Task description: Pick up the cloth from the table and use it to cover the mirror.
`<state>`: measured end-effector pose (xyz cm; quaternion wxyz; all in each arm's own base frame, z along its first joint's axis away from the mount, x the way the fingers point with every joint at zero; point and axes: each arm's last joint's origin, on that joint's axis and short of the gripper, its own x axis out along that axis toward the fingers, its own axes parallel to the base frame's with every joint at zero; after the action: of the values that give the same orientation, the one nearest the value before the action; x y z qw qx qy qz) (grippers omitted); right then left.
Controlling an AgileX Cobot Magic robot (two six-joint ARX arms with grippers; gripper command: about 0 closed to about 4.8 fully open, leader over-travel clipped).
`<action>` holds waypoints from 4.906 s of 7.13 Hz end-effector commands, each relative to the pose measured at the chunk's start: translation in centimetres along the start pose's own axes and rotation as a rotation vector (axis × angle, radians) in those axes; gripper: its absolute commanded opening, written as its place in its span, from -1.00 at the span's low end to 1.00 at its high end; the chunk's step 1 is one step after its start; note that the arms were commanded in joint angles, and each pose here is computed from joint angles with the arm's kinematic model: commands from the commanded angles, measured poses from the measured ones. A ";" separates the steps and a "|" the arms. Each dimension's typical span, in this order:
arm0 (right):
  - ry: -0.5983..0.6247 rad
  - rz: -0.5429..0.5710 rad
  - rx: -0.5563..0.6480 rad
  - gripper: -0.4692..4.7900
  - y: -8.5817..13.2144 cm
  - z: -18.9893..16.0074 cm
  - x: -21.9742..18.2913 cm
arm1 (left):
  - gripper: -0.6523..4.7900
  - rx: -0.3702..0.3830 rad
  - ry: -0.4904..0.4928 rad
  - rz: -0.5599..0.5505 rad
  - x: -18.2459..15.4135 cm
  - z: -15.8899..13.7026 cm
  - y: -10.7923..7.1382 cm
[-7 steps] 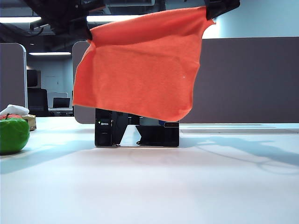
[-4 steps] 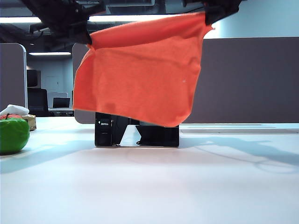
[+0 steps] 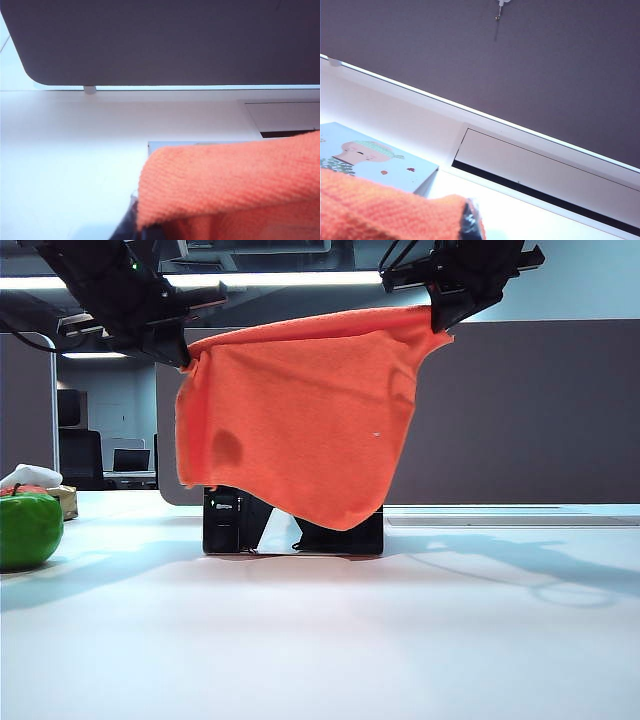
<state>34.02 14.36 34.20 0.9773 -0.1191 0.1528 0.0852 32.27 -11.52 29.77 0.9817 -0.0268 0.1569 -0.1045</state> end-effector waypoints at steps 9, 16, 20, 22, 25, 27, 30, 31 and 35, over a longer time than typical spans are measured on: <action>-0.212 -0.021 0.050 0.69 -0.9 2.8 -1.8 | 0.51 0.062 -0.080 0.003 -5.6 3.2 0.3; 0.014 0.060 -0.099 0.88 -1.8 0.3 -1.1 | 0.51 0.062 -0.066 0.004 -5.6 3.1 0.3; -0.052 0.198 -0.091 0.88 -1.4 0.7 -1.2 | 0.29 0.090 0.012 0.029 -5.1 2.2 0.5; -0.050 0.198 -0.092 0.88 -1.4 0.7 -1.2 | 0.29 0.111 0.146 0.030 -3.8 0.4 0.7; -0.050 0.198 -0.092 0.87 -1.4 0.7 -1.2 | -0.60 0.117 0.199 0.041 -2.2 -0.8 0.7; -0.050 0.198 -0.092 0.87 -1.4 0.7 -1.2 | -0.78 0.122 0.257 0.025 -0.8 -2.2 0.6; -0.050 0.195 -0.092 0.87 -1.4 0.7 -1.2 | -0.78 0.122 0.296 0.003 0.2 -3.1 0.6; -0.050 0.195 -0.093 0.87 -1.4 0.7 -1.2 | -0.41 0.122 0.295 0.002 0.2 -3.1 0.6; -0.048 0.196 -0.096 0.85 -1.4 0.7 -1.2 | 0.57 0.193 0.263 0.045 0.4 -2.6 1.8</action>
<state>33.49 13.05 35.03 0.9591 -0.1489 0.1483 0.1897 31.96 -10.29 26.67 0.9490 0.0861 0.2853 -0.1025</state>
